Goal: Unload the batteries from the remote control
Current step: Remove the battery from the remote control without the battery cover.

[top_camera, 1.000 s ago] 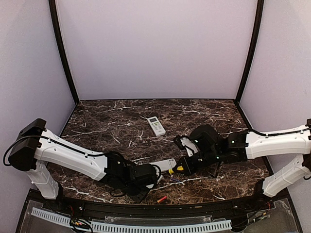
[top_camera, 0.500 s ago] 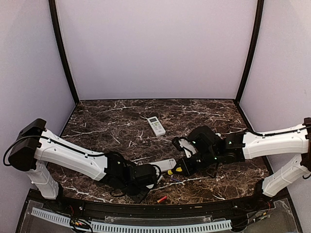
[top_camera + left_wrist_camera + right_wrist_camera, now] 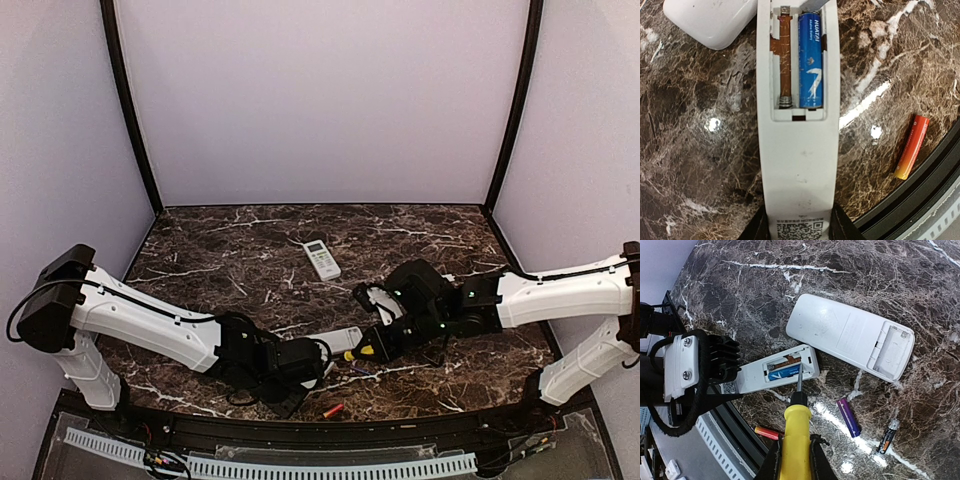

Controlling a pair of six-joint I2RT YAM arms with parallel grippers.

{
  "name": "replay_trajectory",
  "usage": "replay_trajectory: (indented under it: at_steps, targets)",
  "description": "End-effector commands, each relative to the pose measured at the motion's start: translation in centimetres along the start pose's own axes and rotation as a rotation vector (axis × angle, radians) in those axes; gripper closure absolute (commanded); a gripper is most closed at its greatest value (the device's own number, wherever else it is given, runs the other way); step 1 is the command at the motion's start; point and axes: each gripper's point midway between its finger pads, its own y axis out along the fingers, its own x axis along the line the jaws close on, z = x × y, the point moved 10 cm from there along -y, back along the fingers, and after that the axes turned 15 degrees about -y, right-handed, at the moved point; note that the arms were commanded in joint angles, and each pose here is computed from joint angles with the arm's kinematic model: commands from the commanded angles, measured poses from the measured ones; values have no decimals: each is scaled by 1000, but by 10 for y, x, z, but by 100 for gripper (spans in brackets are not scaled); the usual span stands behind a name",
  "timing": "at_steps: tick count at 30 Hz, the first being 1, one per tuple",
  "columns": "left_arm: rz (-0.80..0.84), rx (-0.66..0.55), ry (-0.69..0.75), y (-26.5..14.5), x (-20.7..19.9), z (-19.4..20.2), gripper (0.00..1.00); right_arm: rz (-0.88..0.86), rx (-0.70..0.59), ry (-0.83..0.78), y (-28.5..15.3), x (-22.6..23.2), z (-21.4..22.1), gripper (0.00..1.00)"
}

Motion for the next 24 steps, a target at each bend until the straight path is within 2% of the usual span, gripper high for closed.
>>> replay_trajectory:
  at_steps: [1,15,24]
  targets:
    - [-58,10,2,1,8,3,71,-138,32,35,2,11,3,100]
    - [-61,8,-5,-1,9,4,71,-356,38,155,4,16,8,100]
    - [-63,7,-6,-1,9,4,71,-381,15,167,-2,13,5,100]
